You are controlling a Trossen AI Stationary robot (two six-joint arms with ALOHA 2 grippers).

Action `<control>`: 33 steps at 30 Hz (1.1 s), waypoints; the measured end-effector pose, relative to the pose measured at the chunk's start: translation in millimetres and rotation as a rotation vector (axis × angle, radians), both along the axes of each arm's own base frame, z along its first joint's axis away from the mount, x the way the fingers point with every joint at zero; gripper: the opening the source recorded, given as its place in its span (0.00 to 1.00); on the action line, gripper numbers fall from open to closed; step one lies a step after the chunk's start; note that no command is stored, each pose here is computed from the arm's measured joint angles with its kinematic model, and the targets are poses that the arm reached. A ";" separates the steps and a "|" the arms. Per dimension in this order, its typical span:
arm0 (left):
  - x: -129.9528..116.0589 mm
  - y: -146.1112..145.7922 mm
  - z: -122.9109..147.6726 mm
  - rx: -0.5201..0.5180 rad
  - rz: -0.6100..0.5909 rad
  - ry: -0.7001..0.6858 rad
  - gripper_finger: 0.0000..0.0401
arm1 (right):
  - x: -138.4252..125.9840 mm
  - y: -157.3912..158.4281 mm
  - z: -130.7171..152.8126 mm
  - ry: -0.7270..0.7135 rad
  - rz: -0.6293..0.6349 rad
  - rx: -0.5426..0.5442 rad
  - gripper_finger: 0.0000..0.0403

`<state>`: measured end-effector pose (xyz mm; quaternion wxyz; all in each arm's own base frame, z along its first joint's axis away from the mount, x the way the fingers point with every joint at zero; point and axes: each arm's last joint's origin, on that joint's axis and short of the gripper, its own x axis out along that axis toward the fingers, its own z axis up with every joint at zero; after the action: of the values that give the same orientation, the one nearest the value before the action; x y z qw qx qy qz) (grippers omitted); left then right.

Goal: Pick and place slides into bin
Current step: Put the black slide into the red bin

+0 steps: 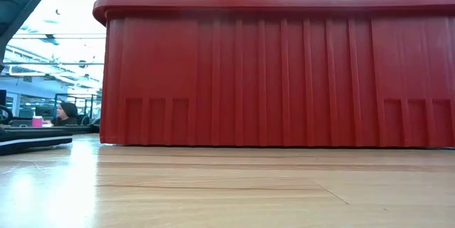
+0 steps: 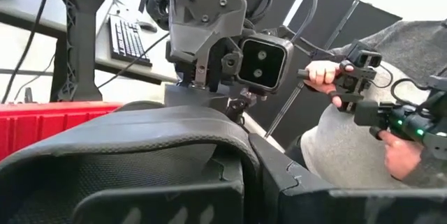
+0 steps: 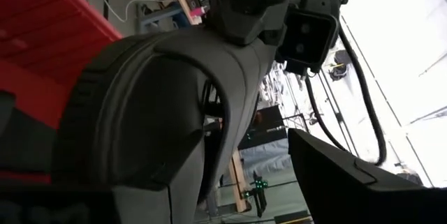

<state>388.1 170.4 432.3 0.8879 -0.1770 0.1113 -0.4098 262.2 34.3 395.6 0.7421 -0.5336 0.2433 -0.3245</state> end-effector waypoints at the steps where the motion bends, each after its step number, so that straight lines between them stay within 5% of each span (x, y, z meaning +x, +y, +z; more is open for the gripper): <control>1: 0.6 -1.5 -0.1 -0.002 -0.003 0.004 0.00 | 1.5 -1.4 -0.5 -0.005 0.000 0.003 0.50; 16: 2.8 -10.1 -6.5 -0.017 -0.029 0.049 0.00 | 24.0 -15.1 -11.5 -0.060 0.021 0.048 0.48; 20: 2.3 -10.5 -7.5 -0.012 -0.030 0.049 0.00 | 25.1 -19.6 -12.0 -0.072 0.049 0.067 0.36; 25: 2.1 -10.6 -7.2 -0.008 -0.029 0.046 0.00 | 26.2 -20.6 -14.7 -0.056 0.067 0.076 0.05; 33: 0.0 -3.1 -7.6 -0.012 0.023 0.067 0.04 | 22.5 -20.0 -15.5 0.031 0.005 0.009 0.01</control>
<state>388.1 167.3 424.7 0.8873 -0.1973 0.1362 -0.3940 284.7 14.3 380.1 0.7416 -0.5356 0.2549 -0.3135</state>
